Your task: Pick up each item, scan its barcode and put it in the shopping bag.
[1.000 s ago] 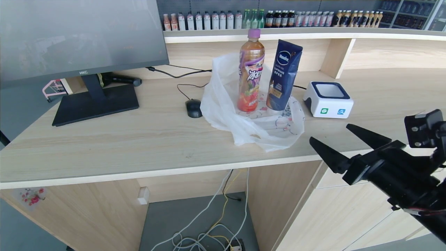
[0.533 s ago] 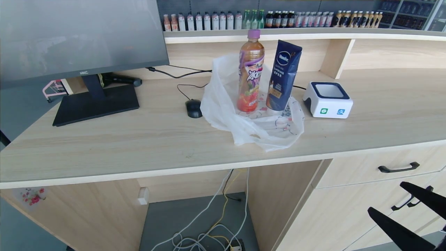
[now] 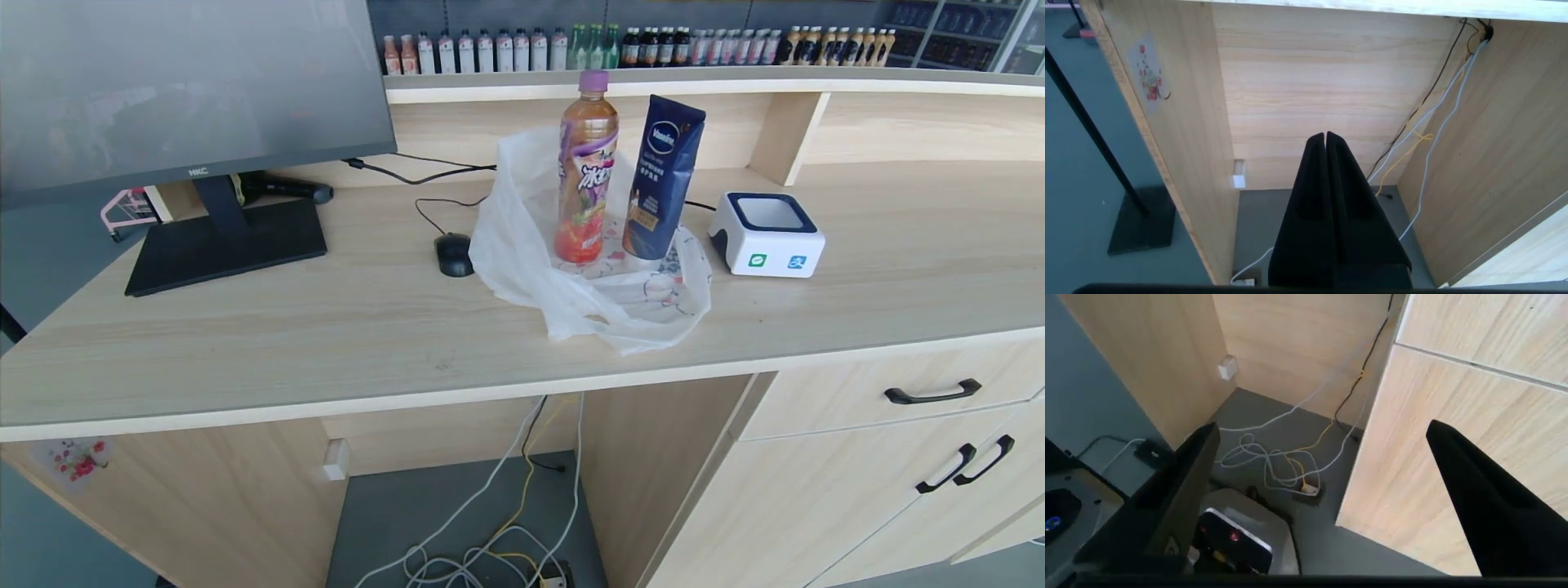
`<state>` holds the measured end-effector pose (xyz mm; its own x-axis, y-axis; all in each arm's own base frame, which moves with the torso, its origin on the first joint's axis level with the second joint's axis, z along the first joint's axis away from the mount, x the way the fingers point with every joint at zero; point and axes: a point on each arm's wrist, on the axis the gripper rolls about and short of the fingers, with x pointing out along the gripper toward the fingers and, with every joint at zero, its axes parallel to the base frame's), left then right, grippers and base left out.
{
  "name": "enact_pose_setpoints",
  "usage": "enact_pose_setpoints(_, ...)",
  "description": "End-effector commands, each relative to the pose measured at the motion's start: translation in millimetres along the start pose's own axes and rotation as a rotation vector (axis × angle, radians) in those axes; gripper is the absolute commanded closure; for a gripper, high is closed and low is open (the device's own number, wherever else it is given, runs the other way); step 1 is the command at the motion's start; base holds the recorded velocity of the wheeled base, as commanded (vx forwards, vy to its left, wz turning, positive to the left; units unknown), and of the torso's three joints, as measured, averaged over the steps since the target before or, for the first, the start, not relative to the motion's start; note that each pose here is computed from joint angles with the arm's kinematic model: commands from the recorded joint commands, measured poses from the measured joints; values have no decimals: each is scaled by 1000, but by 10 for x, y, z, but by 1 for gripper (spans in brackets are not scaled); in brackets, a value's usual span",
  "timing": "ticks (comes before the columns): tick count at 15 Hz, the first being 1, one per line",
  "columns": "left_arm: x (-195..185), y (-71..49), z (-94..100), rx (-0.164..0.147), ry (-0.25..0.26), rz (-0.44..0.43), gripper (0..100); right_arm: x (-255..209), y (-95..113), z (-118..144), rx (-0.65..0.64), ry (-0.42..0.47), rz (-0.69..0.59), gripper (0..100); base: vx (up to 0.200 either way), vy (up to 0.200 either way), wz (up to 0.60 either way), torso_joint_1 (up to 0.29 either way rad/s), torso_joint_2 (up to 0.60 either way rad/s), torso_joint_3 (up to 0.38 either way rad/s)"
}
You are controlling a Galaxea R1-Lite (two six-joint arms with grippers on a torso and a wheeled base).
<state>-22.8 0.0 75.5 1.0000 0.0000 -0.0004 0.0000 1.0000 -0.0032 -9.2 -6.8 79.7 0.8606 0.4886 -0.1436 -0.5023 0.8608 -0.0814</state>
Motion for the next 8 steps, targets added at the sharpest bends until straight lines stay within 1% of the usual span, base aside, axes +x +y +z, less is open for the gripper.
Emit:
enact_pose_setpoints(1,0,0,0,0,0,0,100,-10,14,-9,15,-2,-107,0,0,0,0,0,0,0)
enact_pose_setpoints(2,0,0,0,0,0,0,100,38,23,5,46,73,-276,0,0,0,0,0,0,0)
enact_pose_setpoints(3,0,0,0,0,0,0,100,52,25,10,63,96,-361,0,0,0,0,0,0,0)
enact_pose_setpoints(4,0,0,0,0,0,0,100,51,29,5,68,96,-391,0,0,0,0,0,0,0)
enact_pose_setpoints(5,0,0,0,-1,0,0,100,13,49,1,67,46,-445,0,0,0,0,0,0,0)
enact_pose_setpoints(6,0,0,0,-1,0,0,100,-25,69,-15,59,-8,-459,0,0,0,0,0,0,0)
enact_pose_setpoints(8,0,0,0,-1,0,0,100,-31,73,-18,74,-19,-464,0,0,0,0,0,0,0)
